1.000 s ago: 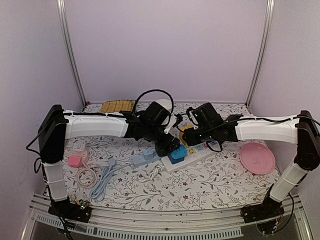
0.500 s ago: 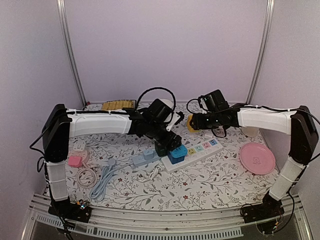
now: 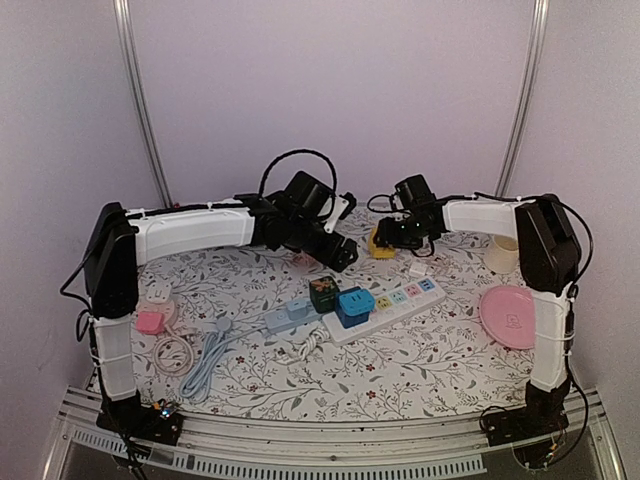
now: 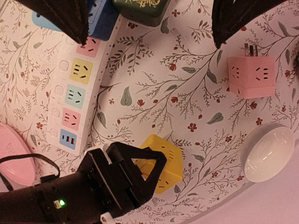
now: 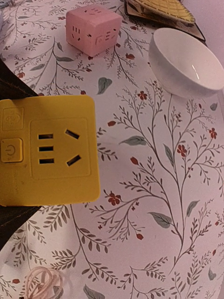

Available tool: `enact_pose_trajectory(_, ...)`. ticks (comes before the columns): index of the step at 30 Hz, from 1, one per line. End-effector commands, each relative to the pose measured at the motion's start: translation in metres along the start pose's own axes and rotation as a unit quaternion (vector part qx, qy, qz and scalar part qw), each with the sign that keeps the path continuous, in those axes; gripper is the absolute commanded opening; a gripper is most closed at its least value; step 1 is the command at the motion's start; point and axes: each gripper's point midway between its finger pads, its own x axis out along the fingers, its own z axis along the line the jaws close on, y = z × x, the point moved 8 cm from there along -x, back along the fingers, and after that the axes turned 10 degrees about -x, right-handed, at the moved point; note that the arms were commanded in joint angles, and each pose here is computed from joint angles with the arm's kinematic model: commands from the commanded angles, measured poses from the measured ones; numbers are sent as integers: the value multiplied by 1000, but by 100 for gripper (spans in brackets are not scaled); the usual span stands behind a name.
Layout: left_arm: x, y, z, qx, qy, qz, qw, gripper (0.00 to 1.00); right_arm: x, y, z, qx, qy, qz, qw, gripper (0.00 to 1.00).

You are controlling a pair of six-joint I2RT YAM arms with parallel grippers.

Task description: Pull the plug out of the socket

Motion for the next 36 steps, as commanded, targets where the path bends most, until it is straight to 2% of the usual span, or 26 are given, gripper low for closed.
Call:
enact_pose_trajectory(1,-3,-5,19,-22,-14,-7,1000,92,14,-11,-12,11,5,6,1000,33)
enact_pose_trajectory(5,-4,-1,29,-30,-20,-2,999,92,20,-6,-15,4,12,20,1000,53)
enact_pose_trajectory(13,-1,2,39,-32,-18,3,999,92,7,-7,-15,4,19,27,999,81)
enact_pose_trajectory(17,-2,0,41,-29,-13,0,999,92,-5,-11,-13,2,20,23,1000,90)
enact_pose_trajectory(22,0,3,43,-31,-12,2,999,92,-25,-12,-4,-5,20,16,1000,93)
enact_pose_trajectory(25,-13,-2,43,-35,-8,-13,999,92,-41,-8,8,-17,15,14,1000,93)
enact_pose_trajectory(36,-19,15,54,-73,-27,-6,997,92,-105,48,81,-91,-23,38,995,91)
